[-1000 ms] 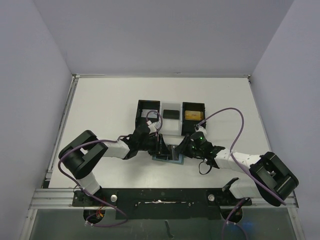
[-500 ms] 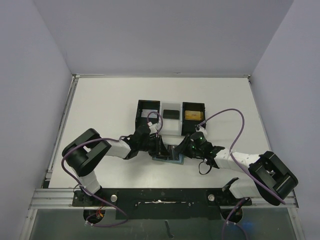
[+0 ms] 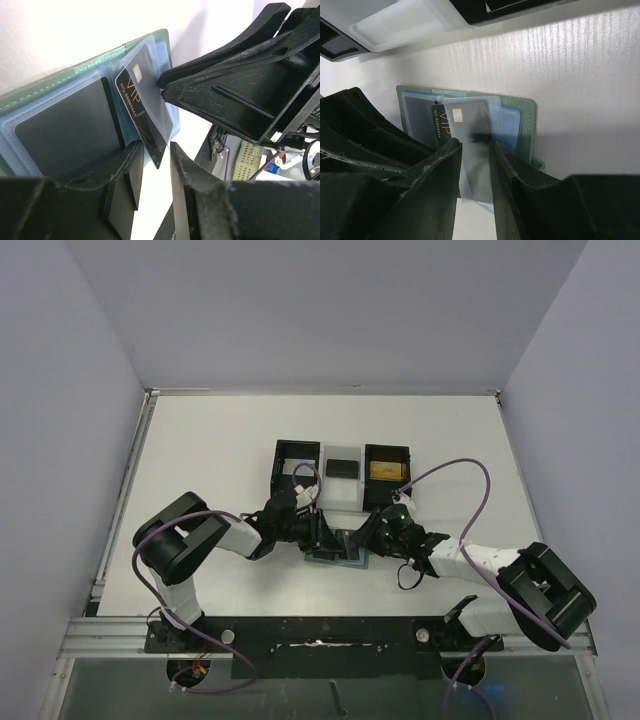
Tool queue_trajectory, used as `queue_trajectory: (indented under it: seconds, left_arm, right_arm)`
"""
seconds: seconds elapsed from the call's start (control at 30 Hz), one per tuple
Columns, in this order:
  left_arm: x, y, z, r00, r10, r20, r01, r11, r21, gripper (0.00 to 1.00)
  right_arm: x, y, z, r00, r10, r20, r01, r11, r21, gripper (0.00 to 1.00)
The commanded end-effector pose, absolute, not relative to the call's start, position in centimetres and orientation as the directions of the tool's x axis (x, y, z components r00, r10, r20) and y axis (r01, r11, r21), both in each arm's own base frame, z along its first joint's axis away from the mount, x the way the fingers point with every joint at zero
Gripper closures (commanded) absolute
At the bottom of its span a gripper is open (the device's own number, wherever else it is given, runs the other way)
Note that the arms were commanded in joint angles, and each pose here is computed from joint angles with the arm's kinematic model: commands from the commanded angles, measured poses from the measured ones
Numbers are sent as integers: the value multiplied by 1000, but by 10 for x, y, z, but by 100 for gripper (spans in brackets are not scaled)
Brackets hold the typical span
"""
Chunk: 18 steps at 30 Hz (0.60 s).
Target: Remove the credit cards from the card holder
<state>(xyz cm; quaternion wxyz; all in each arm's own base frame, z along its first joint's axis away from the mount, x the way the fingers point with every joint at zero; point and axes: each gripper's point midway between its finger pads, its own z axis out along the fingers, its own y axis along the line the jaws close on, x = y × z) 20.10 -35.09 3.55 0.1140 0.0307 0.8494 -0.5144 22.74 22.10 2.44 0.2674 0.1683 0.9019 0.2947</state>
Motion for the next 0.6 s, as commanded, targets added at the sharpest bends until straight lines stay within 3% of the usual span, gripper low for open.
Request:
queue_trajectory:
  seconds: [0.0,0.57]
  left_arm:
    - [209,-361,55,-956,-64,-285,234,413,-880,73]
    - [214,-369,51,-957,-82,-277,222,407,-886,75]
  right_arm:
    - [218,210,12,-810,446,-382,166,798,580,69]
    - [213,210,14,-813,446,-375,159,789,594,69]
